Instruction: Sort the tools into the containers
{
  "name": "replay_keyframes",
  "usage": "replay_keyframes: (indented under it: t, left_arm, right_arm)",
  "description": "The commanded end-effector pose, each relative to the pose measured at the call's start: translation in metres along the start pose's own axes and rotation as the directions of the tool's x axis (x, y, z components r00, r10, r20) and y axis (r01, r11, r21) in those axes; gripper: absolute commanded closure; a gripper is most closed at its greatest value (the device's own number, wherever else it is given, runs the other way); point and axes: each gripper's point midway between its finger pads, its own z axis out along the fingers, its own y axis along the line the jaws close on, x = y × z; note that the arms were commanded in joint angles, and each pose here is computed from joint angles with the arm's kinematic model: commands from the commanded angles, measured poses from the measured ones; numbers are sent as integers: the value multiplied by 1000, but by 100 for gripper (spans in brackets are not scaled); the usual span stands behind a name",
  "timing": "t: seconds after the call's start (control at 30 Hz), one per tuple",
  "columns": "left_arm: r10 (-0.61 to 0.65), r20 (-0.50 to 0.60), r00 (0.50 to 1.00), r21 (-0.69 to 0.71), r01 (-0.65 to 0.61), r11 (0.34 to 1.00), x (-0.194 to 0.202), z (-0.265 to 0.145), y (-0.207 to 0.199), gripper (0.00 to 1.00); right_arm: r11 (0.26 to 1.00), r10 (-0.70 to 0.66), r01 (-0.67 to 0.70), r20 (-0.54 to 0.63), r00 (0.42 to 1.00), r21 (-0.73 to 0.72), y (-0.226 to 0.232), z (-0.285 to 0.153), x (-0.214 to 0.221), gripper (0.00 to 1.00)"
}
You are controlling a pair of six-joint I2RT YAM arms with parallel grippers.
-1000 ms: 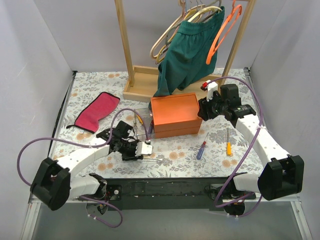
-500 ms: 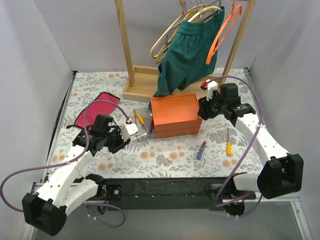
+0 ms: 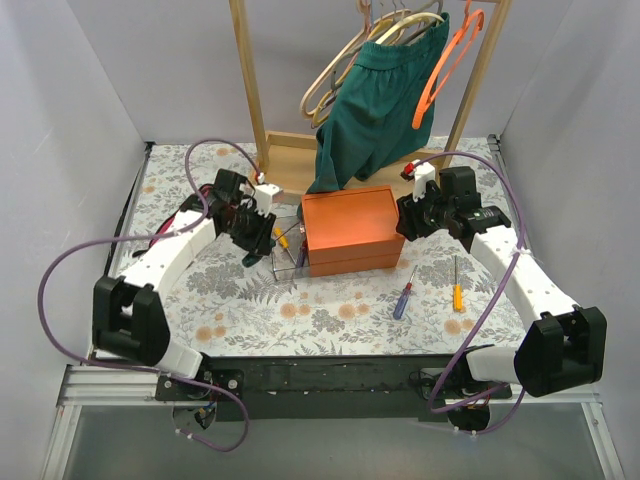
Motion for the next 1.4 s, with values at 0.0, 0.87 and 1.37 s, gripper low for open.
replay_keyframes:
  t: [0.0,0.87,1.37]
  left_arm:
    - [-66,-153,986,240,102,965,-5,-7,-35,100]
    - [-232,-274,933,221,296,929,-45,48,-15,100]
    - [-290,-200,936,258,336,906,-87,76,-8,68]
  right_arm:
    - [1000,-11,10,42,999,13,-1,-8,-8,44]
    - [999,-21,20,33,999,40,-8,-7,0,44]
    - [998,-29,28,16,999,62,-15,-8,-2,43]
